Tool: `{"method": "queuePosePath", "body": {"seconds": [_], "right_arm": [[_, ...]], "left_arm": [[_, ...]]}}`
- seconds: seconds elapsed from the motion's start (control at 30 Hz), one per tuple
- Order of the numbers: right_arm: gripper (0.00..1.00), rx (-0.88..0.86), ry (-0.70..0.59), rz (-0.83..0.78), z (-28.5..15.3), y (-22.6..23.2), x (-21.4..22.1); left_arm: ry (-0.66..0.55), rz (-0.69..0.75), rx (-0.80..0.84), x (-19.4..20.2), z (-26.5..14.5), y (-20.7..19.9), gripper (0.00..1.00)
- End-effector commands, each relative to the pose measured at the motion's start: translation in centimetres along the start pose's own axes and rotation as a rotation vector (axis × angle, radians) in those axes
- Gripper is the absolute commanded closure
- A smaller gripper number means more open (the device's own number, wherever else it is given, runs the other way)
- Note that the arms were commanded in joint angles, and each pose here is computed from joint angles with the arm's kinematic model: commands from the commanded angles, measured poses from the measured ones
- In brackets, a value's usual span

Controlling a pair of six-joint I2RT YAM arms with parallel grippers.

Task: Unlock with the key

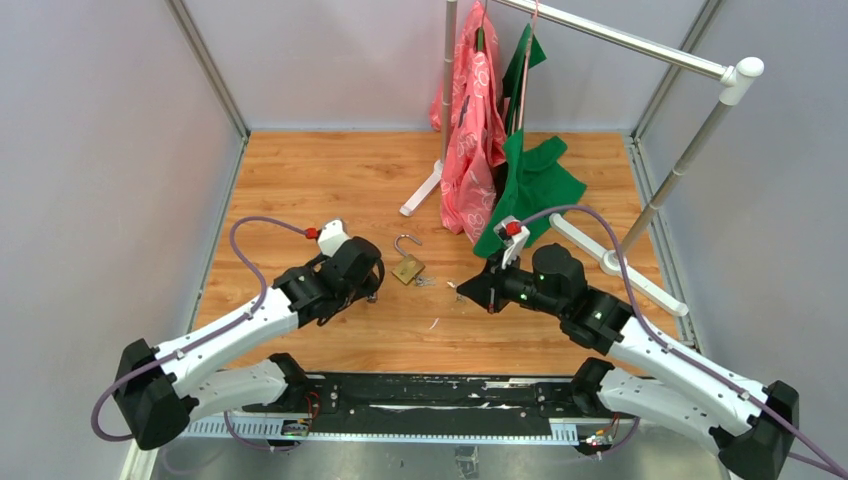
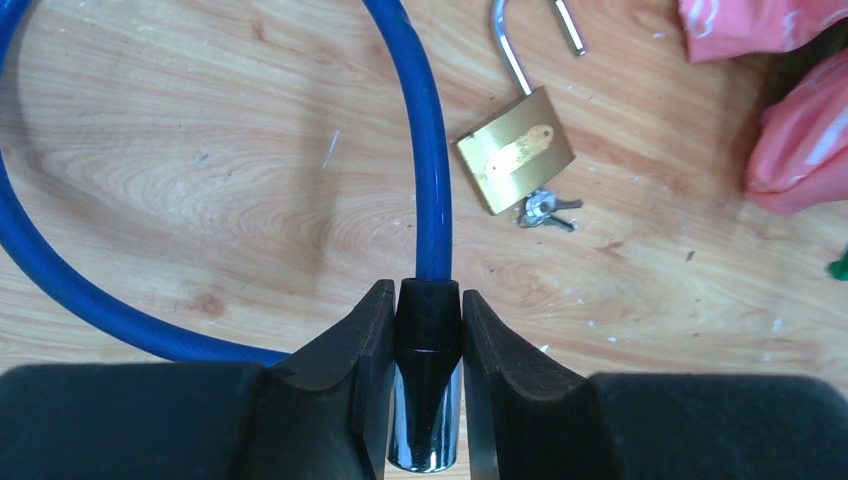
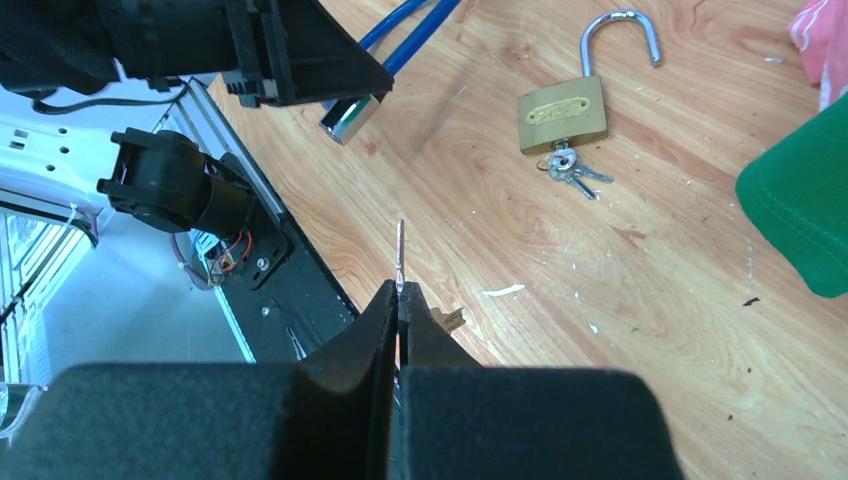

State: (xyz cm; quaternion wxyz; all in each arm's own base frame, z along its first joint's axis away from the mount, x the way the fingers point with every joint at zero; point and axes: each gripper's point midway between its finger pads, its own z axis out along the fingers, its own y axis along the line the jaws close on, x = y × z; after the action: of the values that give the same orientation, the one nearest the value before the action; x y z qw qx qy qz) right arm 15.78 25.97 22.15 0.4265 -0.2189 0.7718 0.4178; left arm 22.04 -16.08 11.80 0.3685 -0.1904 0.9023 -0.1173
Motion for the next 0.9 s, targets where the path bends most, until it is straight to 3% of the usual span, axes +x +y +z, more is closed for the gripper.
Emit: {"method": "queuePosePath", "body": {"seconds": [0.0, 0.43, 0.87], "right_arm": [[1.0, -0.046, 0.01, 0.037, 1.2, 0.6, 0.6], [1.0, -0.101, 0.033, 0.041, 5.3, 3.5, -0.6], [1.0, 0.039, 0.066, 0.141, 4.9, 1.4, 1.8]], "left_arm": [[-0.062, -0.11, 0.081, -3.2, -1.3, -2.6, 1.0], [-0.11, -0.313, 0.139, -6.9, -3.6, -5.2, 1.0], [0.039, -0.451, 0.215, -2.5, 0.3, -7.7, 1.0]]}}
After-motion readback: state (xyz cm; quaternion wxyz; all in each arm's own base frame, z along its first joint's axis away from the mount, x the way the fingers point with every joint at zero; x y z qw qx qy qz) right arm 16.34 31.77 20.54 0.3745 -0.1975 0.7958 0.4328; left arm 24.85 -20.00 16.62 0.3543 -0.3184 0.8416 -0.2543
